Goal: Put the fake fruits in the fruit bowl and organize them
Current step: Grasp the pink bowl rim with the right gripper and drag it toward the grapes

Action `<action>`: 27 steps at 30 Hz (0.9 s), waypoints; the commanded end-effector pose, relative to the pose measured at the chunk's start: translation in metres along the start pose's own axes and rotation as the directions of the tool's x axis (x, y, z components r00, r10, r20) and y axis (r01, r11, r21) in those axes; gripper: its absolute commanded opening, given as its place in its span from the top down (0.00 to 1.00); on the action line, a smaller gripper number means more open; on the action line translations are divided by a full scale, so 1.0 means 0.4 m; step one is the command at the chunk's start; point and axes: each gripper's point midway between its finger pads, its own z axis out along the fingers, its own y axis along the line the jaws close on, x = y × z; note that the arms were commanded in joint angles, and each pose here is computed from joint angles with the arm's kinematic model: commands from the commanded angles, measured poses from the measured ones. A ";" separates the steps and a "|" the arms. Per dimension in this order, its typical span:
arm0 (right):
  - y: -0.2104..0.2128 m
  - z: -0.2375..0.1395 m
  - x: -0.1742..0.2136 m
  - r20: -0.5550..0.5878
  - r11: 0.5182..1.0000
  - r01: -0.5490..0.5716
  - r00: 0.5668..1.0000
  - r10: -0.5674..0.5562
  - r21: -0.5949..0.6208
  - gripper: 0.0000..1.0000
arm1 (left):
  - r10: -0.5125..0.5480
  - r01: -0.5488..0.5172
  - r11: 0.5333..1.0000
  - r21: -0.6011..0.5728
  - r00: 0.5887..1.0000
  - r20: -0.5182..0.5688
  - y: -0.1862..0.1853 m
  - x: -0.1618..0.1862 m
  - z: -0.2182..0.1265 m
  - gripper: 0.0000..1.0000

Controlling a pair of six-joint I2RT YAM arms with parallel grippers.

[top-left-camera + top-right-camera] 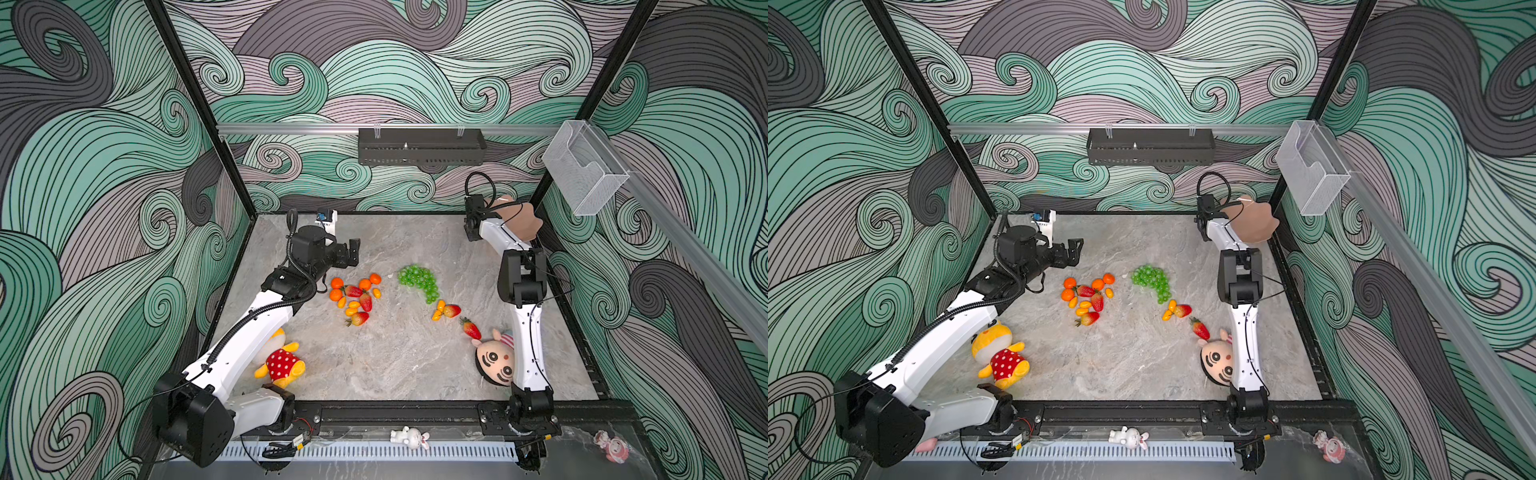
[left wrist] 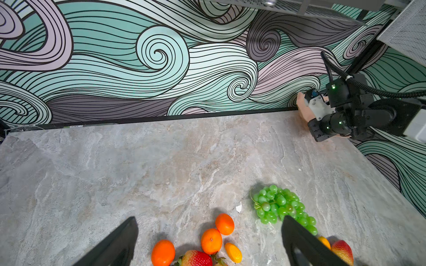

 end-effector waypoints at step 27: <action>0.057 -0.244 0.010 0.136 0.987 0.106 0.987 -0.089 -0.119 1.00 | -0.034 0.034 0.981 -0.192 0.999 0.003 0.095 -0.027 -0.021 0.01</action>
